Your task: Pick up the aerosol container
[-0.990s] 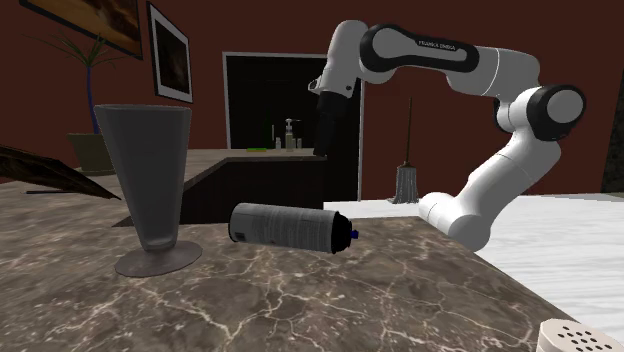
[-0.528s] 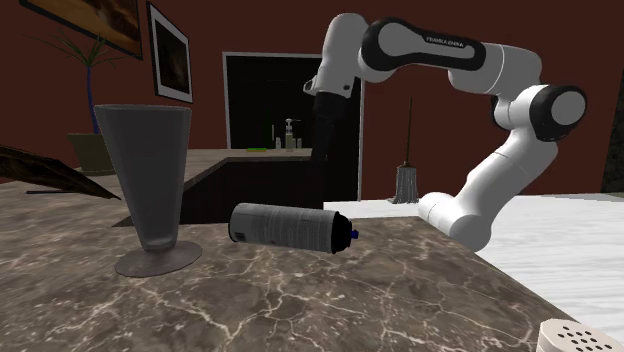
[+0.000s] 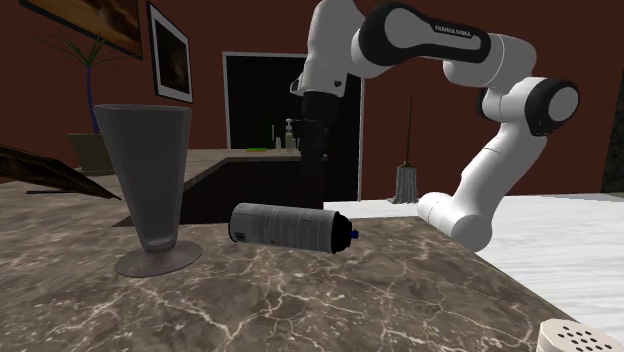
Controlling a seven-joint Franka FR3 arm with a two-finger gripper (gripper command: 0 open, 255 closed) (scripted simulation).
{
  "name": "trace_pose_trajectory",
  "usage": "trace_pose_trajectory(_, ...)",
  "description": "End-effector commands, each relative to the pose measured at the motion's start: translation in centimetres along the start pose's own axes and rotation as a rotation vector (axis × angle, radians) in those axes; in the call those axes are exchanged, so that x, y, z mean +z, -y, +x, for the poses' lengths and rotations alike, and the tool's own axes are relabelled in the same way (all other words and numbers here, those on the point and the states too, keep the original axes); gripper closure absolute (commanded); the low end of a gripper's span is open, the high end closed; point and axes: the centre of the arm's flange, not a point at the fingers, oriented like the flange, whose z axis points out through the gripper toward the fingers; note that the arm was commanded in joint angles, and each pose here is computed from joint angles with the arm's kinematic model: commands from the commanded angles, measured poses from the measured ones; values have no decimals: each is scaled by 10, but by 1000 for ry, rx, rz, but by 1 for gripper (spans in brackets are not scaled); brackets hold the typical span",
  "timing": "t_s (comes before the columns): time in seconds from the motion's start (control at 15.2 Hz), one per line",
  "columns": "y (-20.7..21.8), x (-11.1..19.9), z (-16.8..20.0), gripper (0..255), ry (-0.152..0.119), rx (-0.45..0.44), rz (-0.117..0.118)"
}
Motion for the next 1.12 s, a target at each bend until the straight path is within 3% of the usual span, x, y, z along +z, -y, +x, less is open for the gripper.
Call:
trace_pose_trajectory(0.0, 27, 7, 0, 0, 16, 13, -2)
trace_pose_trajectory(0.59, 143, 35, 4, 0, 85, 65, -13)
trace_pose_trajectory(1.06, 142, 67, 0, 0, 87, 66, -13)
